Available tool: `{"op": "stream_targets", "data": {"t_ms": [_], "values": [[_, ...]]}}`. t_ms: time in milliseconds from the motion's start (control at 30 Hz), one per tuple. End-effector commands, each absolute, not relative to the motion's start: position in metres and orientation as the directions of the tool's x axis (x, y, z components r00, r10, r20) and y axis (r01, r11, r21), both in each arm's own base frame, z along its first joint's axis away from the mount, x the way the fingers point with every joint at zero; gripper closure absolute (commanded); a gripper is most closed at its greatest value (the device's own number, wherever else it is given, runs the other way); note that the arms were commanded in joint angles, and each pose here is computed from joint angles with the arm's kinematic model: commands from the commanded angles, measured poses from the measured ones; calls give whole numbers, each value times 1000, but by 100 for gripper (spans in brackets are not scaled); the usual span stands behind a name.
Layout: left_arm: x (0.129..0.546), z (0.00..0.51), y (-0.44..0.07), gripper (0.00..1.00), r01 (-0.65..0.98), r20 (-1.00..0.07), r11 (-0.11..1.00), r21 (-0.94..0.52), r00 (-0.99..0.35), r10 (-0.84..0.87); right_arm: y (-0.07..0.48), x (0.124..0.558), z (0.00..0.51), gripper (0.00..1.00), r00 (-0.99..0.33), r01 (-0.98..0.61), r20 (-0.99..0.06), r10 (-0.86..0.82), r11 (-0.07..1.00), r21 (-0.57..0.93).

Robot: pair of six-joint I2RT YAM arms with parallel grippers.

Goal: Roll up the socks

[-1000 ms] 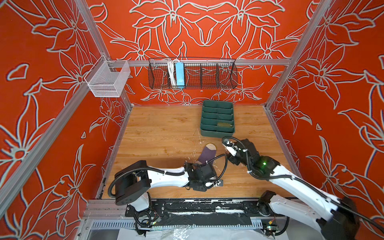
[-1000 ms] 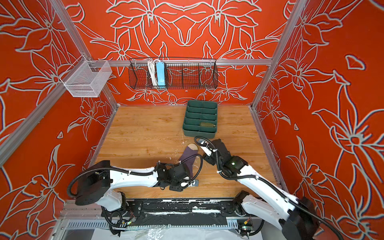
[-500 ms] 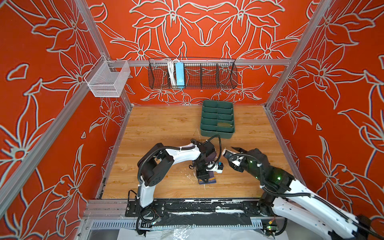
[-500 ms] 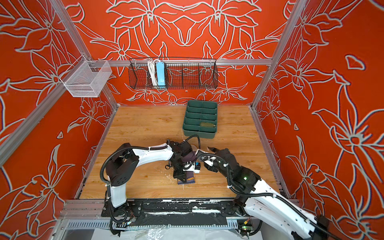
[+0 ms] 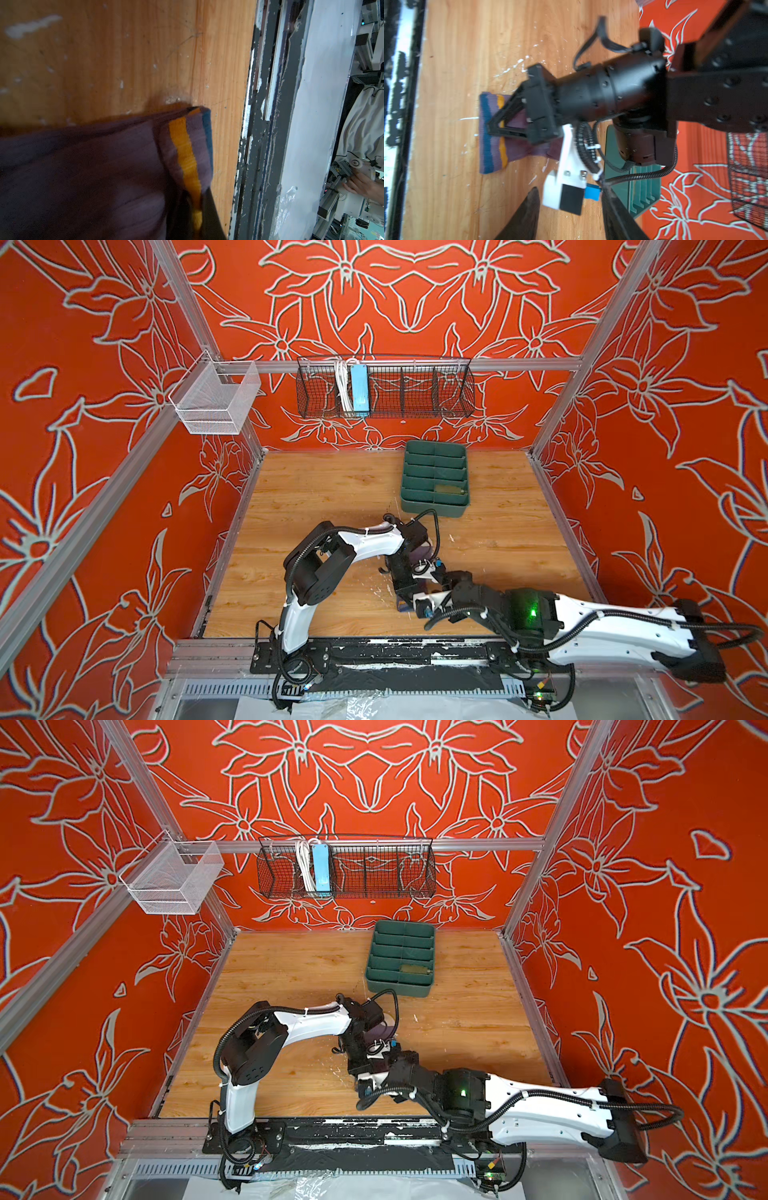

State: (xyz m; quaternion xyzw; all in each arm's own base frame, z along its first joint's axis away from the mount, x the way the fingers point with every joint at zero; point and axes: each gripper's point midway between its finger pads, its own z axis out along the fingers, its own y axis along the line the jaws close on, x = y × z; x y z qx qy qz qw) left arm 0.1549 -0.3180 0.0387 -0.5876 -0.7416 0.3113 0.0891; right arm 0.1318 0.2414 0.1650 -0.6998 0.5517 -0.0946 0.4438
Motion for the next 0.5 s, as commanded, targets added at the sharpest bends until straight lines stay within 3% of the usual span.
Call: {"op": "stream_targets", "data": {"t_ms": [0,200,467], "values": [[153,37,-314,100,799,-203,131,-587,-302,931,237,129,151,50,330,-660,-353,-876,54,-750],[152,37,-314,100,798,-203,131,-588,-302,932,254,111,85,49,338,-734,-272,-901,-71,-676],[153,37,-314,100,799,-202,132,-587,-302,932,272,120,47,50,329,-702,-234,-915,-71,-709]]}}
